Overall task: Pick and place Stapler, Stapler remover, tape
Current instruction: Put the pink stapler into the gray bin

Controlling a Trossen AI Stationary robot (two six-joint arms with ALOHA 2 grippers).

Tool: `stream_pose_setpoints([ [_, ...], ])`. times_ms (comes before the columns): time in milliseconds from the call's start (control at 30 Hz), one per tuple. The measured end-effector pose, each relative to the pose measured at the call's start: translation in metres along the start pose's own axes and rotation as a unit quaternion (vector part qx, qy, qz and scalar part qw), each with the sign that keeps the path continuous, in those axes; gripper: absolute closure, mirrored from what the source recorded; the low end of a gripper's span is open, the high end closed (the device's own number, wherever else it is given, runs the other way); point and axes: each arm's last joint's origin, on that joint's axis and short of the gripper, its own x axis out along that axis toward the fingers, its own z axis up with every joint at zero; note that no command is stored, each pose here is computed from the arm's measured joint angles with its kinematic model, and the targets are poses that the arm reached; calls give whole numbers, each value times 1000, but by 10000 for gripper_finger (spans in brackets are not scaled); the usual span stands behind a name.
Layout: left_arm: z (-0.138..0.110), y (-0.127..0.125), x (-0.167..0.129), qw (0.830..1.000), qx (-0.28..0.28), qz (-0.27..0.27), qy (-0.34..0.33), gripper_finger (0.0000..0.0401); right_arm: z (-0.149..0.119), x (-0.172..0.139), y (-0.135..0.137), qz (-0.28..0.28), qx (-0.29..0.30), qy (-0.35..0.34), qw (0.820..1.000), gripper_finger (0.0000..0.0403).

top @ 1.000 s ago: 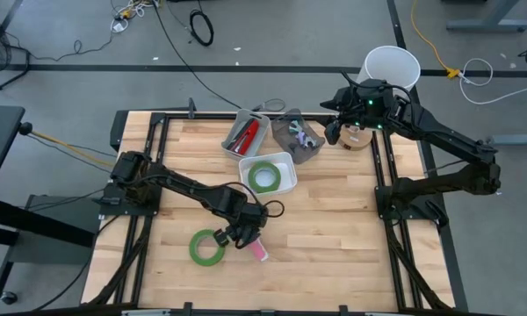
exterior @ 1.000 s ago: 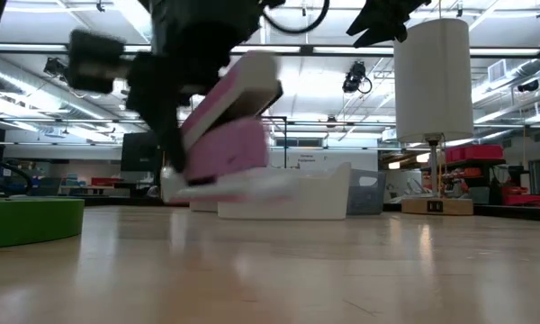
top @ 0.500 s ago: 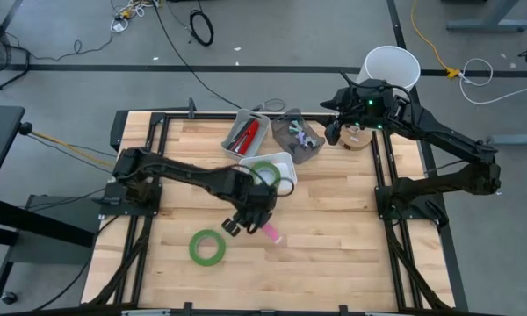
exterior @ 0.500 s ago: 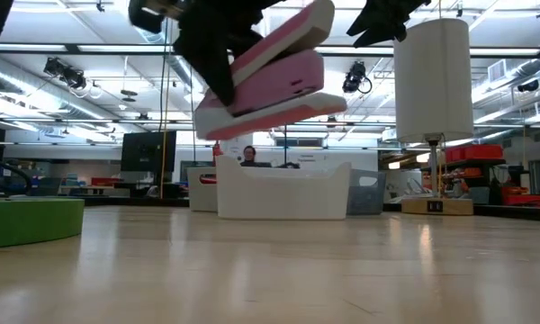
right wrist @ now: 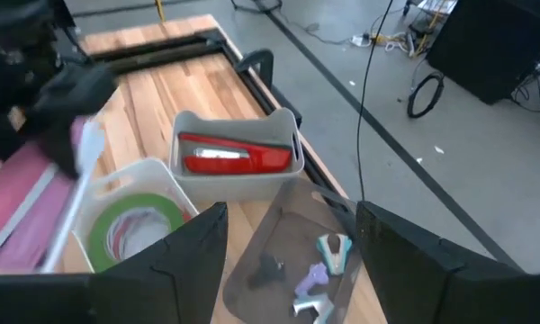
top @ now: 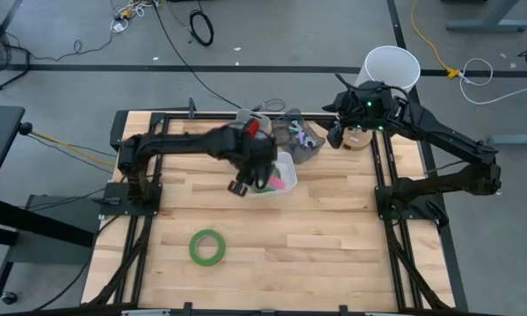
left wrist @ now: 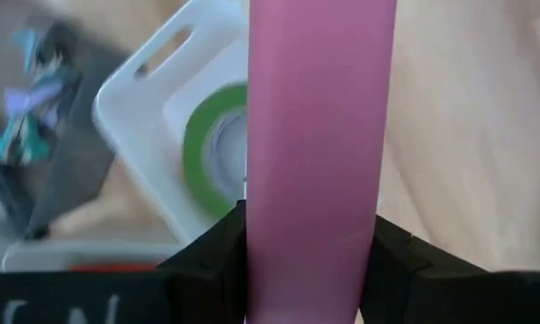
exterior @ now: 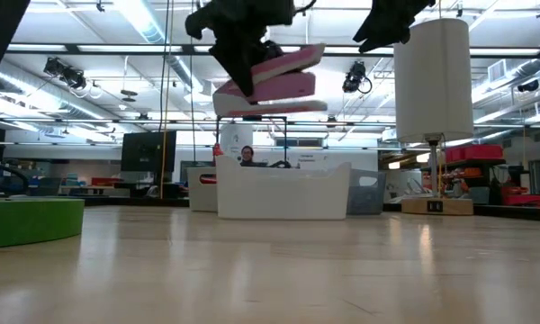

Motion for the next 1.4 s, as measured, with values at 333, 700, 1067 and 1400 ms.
stream_pose_setpoints([
  [333,-51,59,-1,994,-99,21,47,249,-2,-12,0,-1,-10,-5,1000,158],
  [700,-132,125,-7,909,-415,27,31,246,-2,-12,0,-1,-12,-3,1000,158],
  [1067,-159,151,-12,817,-573,-16,-62,244,-3,-12,0,-2,-23,0,1000,158],
  [1400,-160,134,31,767,-640,-43,-33,245,-3,-12,0,-2,-25,2,1000,158],
])
